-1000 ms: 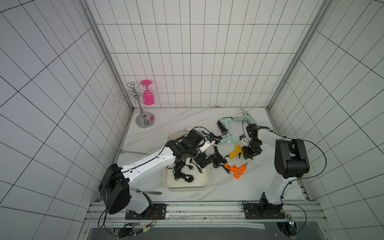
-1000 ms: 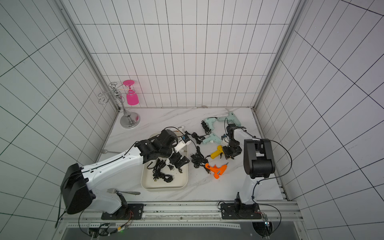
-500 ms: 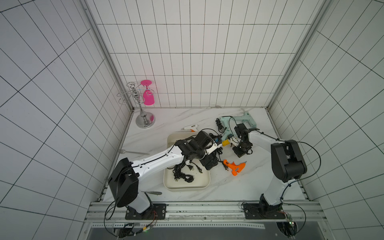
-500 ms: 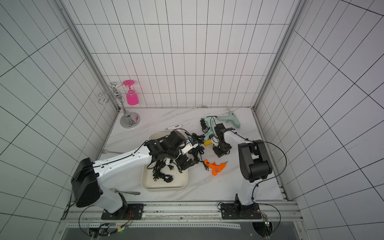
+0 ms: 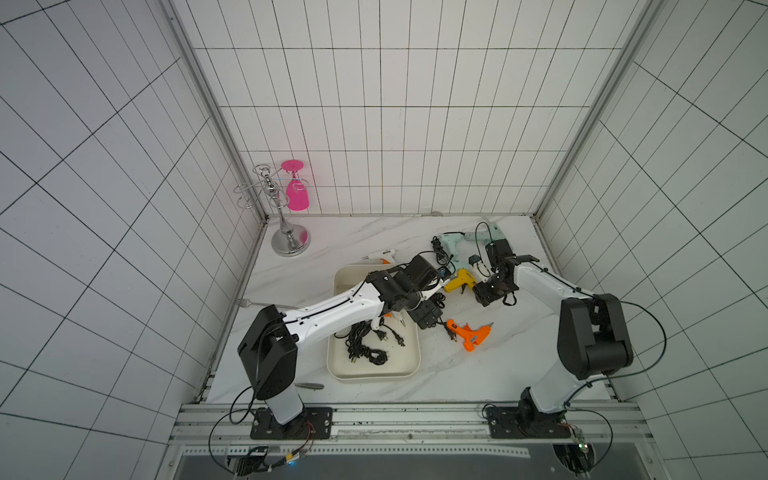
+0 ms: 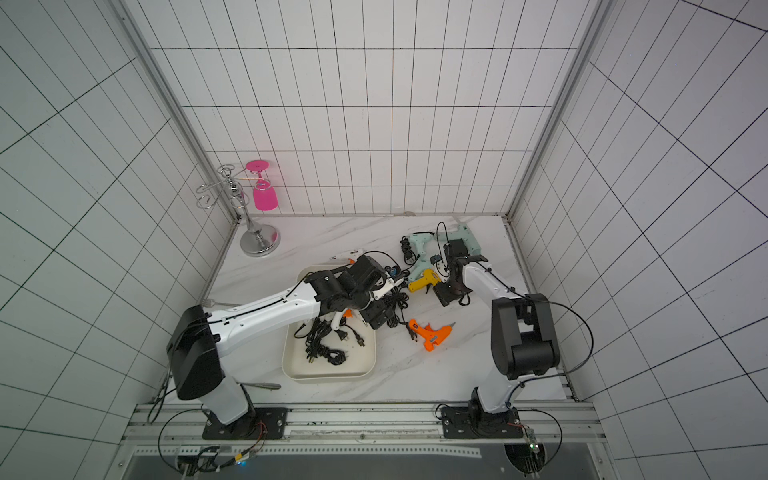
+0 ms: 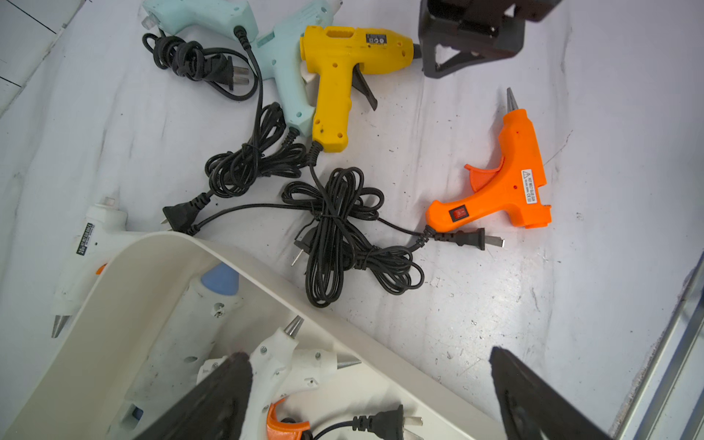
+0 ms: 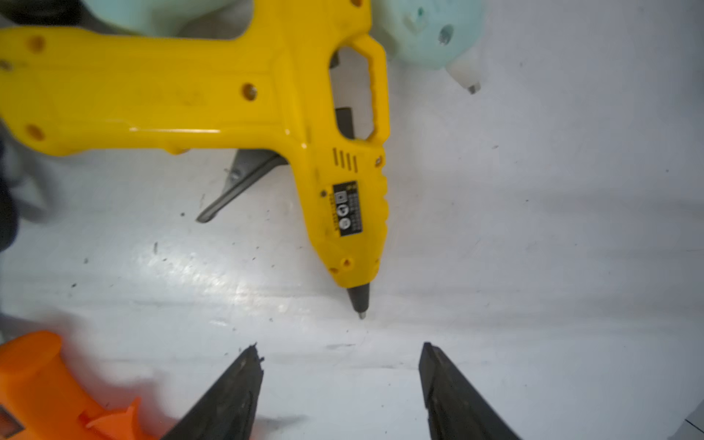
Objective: Put the hot melt glue gun into the storage box
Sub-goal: Pick up the hot melt adhesive gun from the center of the board.
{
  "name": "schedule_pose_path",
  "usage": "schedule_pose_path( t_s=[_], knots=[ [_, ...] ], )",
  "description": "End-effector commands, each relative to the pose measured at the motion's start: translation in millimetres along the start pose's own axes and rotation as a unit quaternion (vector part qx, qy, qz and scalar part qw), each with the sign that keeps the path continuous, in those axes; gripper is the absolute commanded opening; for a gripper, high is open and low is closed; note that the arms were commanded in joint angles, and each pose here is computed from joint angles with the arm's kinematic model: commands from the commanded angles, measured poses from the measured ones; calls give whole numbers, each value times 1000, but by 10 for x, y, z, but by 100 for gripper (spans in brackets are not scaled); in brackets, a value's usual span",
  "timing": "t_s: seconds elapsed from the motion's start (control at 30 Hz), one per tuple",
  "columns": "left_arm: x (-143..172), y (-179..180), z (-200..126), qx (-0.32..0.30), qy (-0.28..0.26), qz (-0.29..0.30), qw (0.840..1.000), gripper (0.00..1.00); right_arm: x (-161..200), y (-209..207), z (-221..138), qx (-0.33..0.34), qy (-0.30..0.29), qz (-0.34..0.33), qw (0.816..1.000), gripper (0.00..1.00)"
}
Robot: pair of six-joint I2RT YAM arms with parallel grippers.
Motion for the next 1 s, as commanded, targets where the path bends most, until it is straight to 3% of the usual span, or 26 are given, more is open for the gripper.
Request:
schedule_pose_path(
  t_s=[0.0, 0.3, 0.5, 0.67, 0.77, 0.9, 0.97],
  knots=[
    [88, 45, -100, -16, 3, 0, 1000, 98, -144, 19, 67, -25, -15, -9, 1000, 72],
    [187, 107, -73, -25, 10, 4, 1000, 98, -363, -206, 367, -15, -12, -18, 1000, 72],
    [219, 152, -67, -21, 8, -1, 1000, 98, -487, -168, 507, -55, -8, -20, 998, 70],
    [236, 198, -47, -18, 9, -8, 1000, 98, -460, -64, 519, -86, 0, -36, 996, 57],
    [236, 209, -17, -14, 11, -10, 1000, 98, -448, 63, 468, -93, -6, -52, 994, 44],
    [194, 209, 28, -11, 12, -13, 1000, 98, -365, 220, 396, -62, 0, -85, 994, 20],
    [179, 222, 51, -15, 21, -16, 1000, 98, -336, 231, 269, -44, 2, -84, 995, 13]
  ],
)
Point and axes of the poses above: each gripper's point midway between its finger pads, its own z axis out along the fingers, its own y axis along the line the jaws close on, x = y × z, the point moved 1 cm from there along -z, back along the fingers, and after that the axes turned 3 degrees about z, right-handed, at the moved point
